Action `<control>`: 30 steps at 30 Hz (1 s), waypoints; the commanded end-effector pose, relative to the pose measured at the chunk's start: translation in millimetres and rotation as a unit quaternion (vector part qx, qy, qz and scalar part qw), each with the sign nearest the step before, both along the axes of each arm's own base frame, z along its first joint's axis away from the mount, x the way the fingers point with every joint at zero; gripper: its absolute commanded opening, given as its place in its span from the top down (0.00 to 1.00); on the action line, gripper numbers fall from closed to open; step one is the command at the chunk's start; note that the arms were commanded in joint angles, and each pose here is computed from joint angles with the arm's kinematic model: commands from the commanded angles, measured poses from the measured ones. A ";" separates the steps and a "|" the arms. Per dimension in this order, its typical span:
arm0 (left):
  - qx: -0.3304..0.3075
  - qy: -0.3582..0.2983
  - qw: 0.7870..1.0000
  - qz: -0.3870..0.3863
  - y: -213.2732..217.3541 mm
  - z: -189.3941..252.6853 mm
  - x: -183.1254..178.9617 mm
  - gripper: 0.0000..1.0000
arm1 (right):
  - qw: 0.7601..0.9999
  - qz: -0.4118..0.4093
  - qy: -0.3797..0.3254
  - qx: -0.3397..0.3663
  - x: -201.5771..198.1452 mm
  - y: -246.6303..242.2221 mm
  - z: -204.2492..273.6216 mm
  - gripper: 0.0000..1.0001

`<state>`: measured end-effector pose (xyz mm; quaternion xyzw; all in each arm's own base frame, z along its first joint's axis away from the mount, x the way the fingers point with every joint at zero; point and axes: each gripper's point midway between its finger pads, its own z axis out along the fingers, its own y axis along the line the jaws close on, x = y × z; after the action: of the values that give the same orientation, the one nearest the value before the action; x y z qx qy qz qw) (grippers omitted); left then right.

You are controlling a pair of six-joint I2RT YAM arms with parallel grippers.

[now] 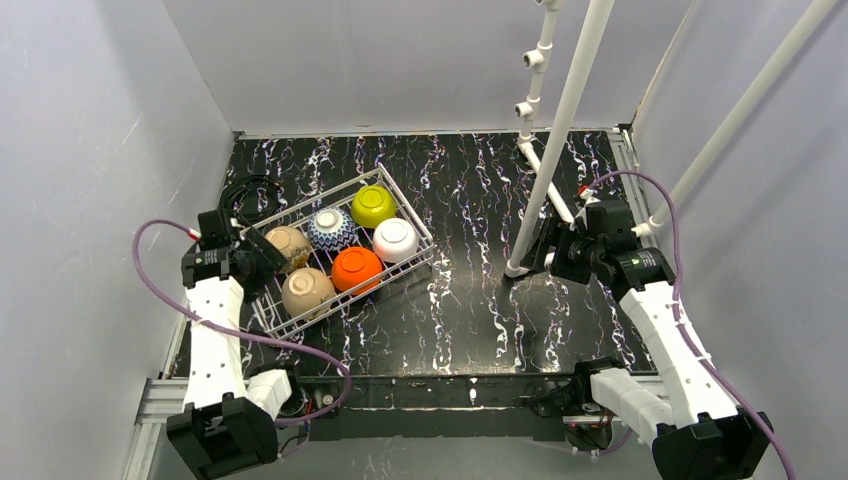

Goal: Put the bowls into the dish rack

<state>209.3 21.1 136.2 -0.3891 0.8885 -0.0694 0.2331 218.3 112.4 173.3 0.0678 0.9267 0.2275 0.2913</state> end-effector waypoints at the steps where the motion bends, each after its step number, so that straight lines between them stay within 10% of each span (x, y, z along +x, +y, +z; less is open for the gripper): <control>1: 0.083 -0.037 0.996 -0.001 25.9 48.5 5.3 0.35 | 0.999 -0.006 -0.044 -0.022 11.9 -7.2 28.2 0.17; 3: 0.091 -0.064 0.994 -0.022 24.7 68.4 13.0 0.29 | 0.998 -0.016 -0.053 -0.037 15.8 -13.0 34.3 0.17; 5: 0.084 -0.103 0.990 -0.051 16.4 90.5 24.3 0.03 | 0.996 -0.029 -0.065 -0.054 21.0 -20.5 41.8 0.17; 17: 0.013 -0.340 0.912 -0.230 -76.2 231.8 59.8 0.02 | 0.947 -0.179 -0.198 -0.178 37.6 -95.0 141.7 0.01; 30: 0.184 -0.467 0.849 -0.162 -36.4 306.0 -24.2 0.02 | 0.857 -0.326 -0.361 -0.172 -5.4 -151.9 269.3 0.01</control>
<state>214.9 -41.8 422.0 -0.0946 0.7604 -0.1864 0.6149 224.0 -20.5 405.9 0.1934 0.7551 -0.0154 0.6262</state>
